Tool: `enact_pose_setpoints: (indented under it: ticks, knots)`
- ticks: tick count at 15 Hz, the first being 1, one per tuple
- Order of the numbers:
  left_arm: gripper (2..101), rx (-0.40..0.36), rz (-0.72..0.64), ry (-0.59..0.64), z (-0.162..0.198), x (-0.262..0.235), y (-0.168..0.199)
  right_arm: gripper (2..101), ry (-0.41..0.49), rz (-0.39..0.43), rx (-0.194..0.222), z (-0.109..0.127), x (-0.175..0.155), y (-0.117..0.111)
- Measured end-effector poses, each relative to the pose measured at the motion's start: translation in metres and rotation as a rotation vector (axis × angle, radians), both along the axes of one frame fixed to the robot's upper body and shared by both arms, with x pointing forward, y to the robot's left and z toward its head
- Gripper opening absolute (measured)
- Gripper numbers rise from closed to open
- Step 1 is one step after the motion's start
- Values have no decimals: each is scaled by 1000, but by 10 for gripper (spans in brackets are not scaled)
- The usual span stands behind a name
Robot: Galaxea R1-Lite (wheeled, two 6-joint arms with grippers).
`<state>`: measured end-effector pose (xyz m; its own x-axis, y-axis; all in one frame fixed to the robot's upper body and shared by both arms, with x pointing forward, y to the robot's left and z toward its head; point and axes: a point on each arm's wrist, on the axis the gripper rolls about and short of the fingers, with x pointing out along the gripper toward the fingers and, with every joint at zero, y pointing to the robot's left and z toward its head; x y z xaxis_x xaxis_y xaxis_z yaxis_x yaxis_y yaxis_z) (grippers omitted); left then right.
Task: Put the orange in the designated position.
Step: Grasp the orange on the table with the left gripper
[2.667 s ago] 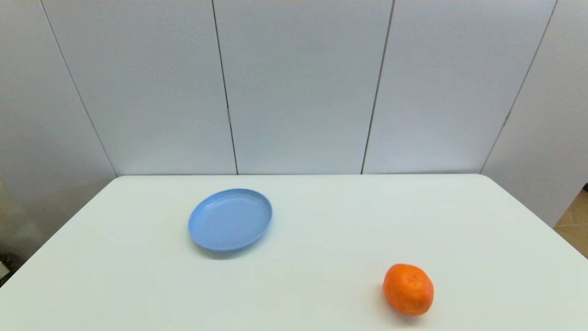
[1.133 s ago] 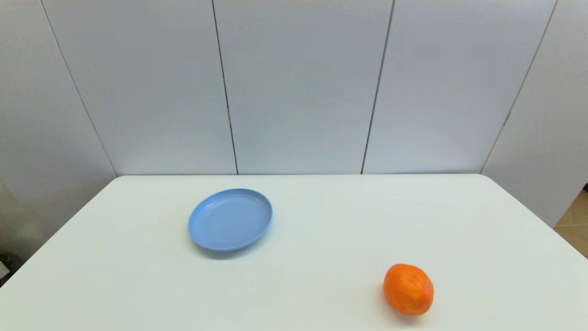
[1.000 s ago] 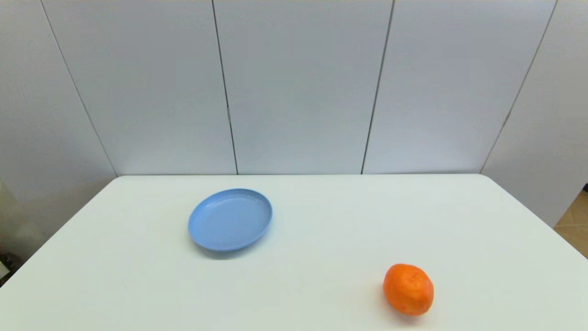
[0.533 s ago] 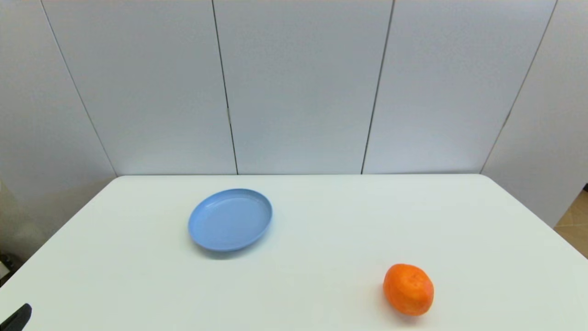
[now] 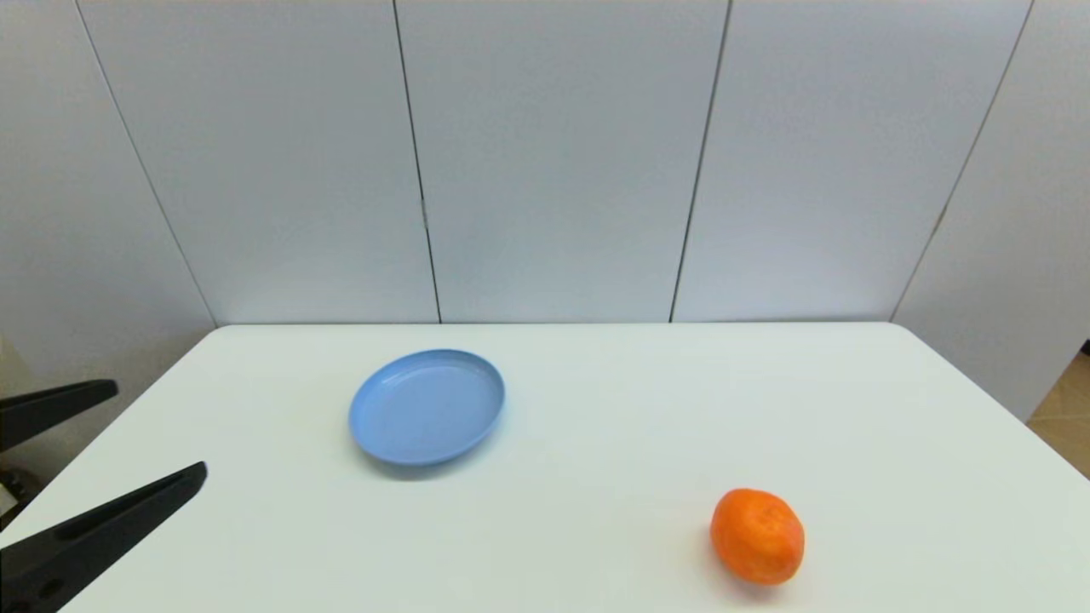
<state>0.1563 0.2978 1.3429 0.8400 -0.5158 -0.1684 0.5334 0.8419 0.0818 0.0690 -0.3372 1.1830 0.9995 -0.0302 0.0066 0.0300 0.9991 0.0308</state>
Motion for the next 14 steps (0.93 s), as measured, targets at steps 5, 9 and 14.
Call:
enact_pose_setpoints:
  ticks: [5,9,14]
  knots:
    - [978,57,-134,89,11,49,-46,977,0,-1,0,0,0,0]
    - [978,94,-288,175,8,77,-91,977,0,0,0,0,0,0]
    - [978,128,-490,278,-5,105,-152,977,0,0,0,0,0,0]
